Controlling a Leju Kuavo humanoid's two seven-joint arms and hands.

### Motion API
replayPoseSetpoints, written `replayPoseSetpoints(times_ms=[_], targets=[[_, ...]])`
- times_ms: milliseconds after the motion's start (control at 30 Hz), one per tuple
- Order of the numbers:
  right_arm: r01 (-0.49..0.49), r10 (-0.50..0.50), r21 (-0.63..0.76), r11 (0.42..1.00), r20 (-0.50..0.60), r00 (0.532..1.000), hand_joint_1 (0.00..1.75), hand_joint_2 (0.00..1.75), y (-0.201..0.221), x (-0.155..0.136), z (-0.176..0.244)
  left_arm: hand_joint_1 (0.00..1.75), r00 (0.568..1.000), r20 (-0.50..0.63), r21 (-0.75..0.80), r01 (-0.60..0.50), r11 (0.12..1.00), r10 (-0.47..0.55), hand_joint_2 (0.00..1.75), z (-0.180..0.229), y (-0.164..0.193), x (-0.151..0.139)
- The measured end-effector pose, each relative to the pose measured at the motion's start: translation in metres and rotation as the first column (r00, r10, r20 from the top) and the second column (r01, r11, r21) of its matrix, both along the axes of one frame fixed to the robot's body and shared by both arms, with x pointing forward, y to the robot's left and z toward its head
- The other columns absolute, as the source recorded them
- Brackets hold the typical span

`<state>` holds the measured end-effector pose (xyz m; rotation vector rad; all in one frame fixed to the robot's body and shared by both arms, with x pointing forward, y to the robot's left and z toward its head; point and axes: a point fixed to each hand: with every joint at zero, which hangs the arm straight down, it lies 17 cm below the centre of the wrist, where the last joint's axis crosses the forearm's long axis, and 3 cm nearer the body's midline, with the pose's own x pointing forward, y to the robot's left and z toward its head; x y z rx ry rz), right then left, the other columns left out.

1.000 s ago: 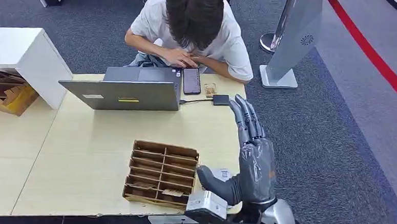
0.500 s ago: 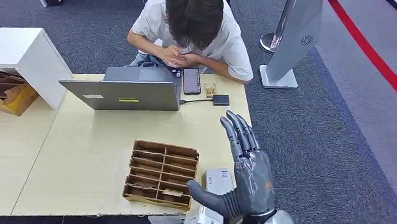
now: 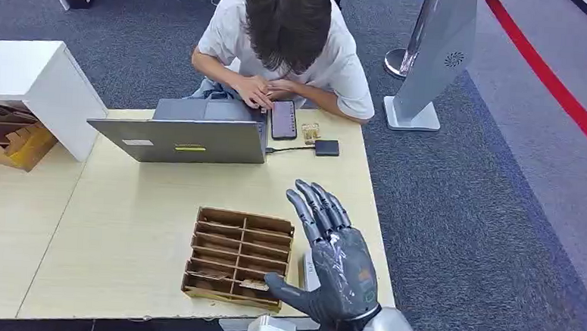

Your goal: Pass the card to the sensor for recognition and then transmit it.

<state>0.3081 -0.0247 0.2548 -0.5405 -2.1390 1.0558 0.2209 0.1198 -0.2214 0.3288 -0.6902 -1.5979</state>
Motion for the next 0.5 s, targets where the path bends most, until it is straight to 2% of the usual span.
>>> replayPoseSetpoints(times_ms=[367,500], targets=[[-0.041,0.039,-0.09,0.995,-0.021,0.999,0.0,1.75,0.02,0.003,-0.024,0.0,1.0,-0.002,0.001,0.003,1.0,-0.003,0.0,0.0,0.0,-0.001],[-0.05,0.045,-0.161,0.986,-0.035,0.998,0.0,1.75,0.029,0.006,-0.041,0.0,1.0,-0.004,0.005,0.015,1.0,-0.015,0.0,0.0,-0.001,-0.001]])
